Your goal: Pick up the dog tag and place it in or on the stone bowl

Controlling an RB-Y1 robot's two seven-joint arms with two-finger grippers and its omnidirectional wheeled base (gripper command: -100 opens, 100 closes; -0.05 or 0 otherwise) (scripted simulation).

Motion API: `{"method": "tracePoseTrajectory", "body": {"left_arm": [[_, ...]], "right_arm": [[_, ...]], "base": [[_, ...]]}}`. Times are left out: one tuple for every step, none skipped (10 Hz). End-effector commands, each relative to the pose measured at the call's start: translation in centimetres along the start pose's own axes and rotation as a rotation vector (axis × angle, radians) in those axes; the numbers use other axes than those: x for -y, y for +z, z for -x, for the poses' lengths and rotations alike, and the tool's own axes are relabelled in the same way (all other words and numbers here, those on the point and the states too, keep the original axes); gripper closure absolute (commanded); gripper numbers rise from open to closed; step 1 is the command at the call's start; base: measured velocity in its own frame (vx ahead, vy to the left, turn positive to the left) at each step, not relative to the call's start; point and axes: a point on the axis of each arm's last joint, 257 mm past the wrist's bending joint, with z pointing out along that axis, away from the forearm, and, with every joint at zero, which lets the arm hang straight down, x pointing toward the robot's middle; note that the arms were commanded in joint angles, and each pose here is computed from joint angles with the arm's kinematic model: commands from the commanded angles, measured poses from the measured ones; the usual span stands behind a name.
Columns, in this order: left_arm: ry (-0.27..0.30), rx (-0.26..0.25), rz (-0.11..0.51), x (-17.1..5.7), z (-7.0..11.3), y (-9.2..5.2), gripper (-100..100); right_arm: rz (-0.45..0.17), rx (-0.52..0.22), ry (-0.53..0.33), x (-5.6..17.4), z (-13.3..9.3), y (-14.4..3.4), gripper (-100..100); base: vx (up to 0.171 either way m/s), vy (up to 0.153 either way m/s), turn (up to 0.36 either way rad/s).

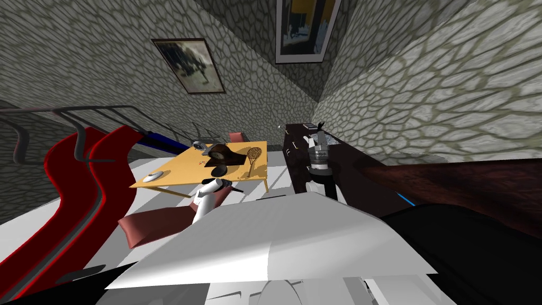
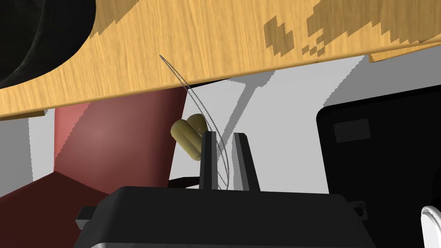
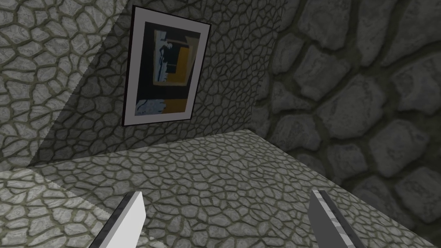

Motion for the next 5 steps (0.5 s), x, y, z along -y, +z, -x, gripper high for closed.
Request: {"method": "tracePoseTrajectory", "body": {"left_arm": [[-0.012, 0.012, 0.014, 0.4, 0.2, -0.4, 100], [-0.018, 0.019, 0.018, 0.7, 0.3, -0.8, 100], [-0.022, 0.025, 0.022, 1.1, 0.4, -1.1, 100], [-0.026, 0.032, 0.025, 1.5, 0.5, -1.5, 100], [-0.029, 0.038, 0.026, 1.9, 0.6, -1.9, 100]], "right_arm": [[0.000, 0.000, 0.000, 0.0, 0.0, 0.0, 0], [0.000, 0.000, 0.000, 0.0, 0.0, 0.0, 0], [0.000, 0.000, 0.000, 0.0, 0.0, 0.0, 0], [0.000, 0.000, 0.000, 0.0, 0.0, 0.0, 0], [0.000, 0.000, 0.000, 0.0, 0.0, 0.0, 0]], "base": [[-0.039, 0.016, -0.022], [-0.033, 0.024, -0.026], [-0.020, 0.037, -0.030], [-0.009, 0.050, -0.030], [-0.002, 0.048, -0.037]]}}
